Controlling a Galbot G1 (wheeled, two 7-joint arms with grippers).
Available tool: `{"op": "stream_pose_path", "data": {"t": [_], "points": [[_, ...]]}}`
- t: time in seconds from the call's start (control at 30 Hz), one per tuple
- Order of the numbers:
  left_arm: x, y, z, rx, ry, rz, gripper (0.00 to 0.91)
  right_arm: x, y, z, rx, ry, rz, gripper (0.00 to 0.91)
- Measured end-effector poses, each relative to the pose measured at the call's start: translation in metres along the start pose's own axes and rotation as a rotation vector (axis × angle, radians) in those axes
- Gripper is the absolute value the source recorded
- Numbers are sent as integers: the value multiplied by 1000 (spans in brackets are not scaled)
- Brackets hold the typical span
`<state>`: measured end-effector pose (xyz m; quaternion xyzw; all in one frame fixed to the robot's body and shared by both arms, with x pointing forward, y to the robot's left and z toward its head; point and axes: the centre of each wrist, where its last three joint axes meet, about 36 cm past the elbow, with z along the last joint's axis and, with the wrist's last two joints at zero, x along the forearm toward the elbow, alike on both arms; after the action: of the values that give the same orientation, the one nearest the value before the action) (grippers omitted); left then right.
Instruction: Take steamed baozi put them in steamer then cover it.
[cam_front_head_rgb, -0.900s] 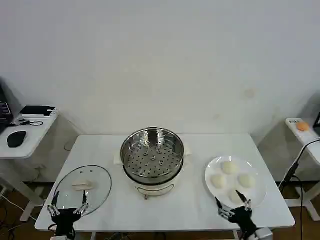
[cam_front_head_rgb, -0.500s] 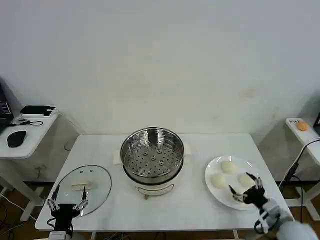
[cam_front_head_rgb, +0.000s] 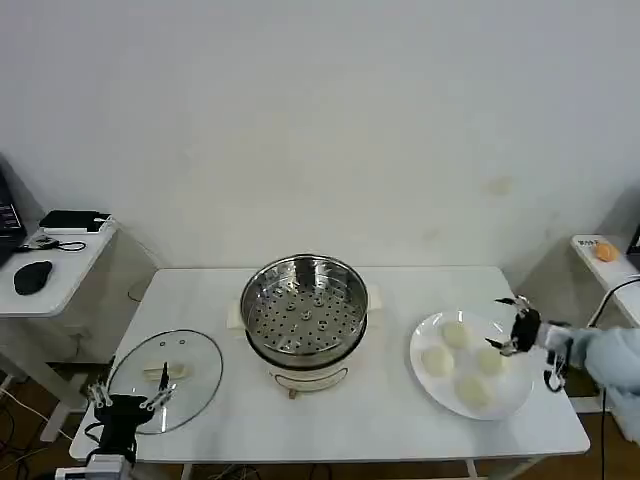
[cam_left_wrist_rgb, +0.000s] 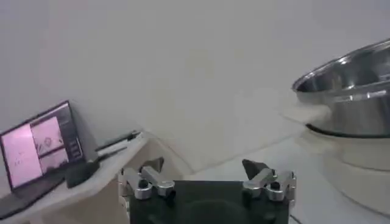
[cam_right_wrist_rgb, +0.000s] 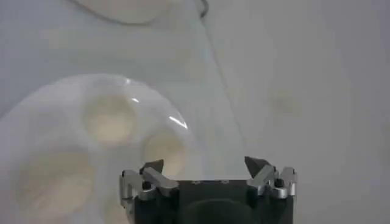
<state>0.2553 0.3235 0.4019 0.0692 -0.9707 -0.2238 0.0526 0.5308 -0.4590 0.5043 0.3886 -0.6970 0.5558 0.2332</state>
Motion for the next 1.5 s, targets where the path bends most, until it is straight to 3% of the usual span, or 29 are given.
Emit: {"op": "stream_pose_path", "data": {"t": [0.3,0.6,1.1,1.27,1.4,1.5], "points": [[-2,10,-9,-20,-27,-19,907,-40,-42,-6,96,37,-179,907],[-1,8,-12,-23,-31,-16,907,-73,-40,-12,96,78,-318,907],[0,13,-14,-36,-41,-25,907,-115,-44,-21,89,146,-357,907],[-1,14,-14,-40,-44,-27,907,-124,-44,-22,86,165,-358,846],[-1,15,-15,-41,-47,-27,907,-129,-44,-24,84,174,-355,705],[-1,15,-16,-40,-50,-28,907,-130,-45,-25,83,178,-355,695]]}}
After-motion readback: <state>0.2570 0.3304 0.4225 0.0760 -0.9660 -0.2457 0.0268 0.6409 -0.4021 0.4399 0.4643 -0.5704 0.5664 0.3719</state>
